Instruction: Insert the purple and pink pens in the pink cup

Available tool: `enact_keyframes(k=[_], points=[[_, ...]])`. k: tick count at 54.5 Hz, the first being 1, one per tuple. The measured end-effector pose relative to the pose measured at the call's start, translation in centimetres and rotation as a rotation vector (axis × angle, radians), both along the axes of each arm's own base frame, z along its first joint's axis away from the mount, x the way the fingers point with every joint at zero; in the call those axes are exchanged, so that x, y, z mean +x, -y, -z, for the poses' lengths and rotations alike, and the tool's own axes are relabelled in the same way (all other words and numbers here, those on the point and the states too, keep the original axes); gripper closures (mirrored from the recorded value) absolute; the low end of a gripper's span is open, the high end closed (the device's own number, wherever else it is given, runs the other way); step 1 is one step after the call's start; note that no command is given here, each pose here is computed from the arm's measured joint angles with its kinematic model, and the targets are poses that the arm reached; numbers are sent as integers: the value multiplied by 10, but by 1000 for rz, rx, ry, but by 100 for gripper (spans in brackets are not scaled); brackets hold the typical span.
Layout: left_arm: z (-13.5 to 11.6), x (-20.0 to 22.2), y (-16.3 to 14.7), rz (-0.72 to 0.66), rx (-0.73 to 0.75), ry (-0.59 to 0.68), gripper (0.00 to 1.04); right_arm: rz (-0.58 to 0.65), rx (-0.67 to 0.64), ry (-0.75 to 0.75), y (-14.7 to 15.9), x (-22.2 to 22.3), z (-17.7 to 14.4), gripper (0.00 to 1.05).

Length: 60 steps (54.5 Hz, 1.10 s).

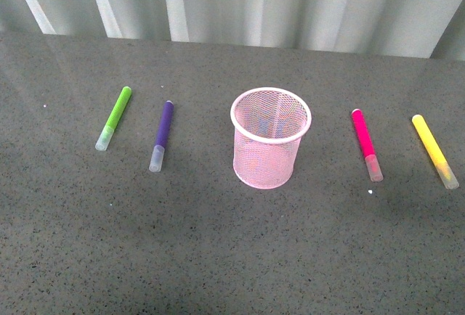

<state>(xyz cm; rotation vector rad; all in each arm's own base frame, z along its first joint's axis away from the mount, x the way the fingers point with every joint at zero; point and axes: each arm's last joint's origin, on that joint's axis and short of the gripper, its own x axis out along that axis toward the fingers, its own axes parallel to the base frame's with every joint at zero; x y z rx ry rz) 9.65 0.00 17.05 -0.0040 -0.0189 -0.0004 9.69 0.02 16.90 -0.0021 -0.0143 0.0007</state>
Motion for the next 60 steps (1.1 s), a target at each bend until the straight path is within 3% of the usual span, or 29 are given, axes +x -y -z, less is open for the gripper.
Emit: enact_keyframes(k=[60], points=[[0, 0, 0, 0, 0, 0, 7, 0, 0, 0, 0, 0, 0, 7]])
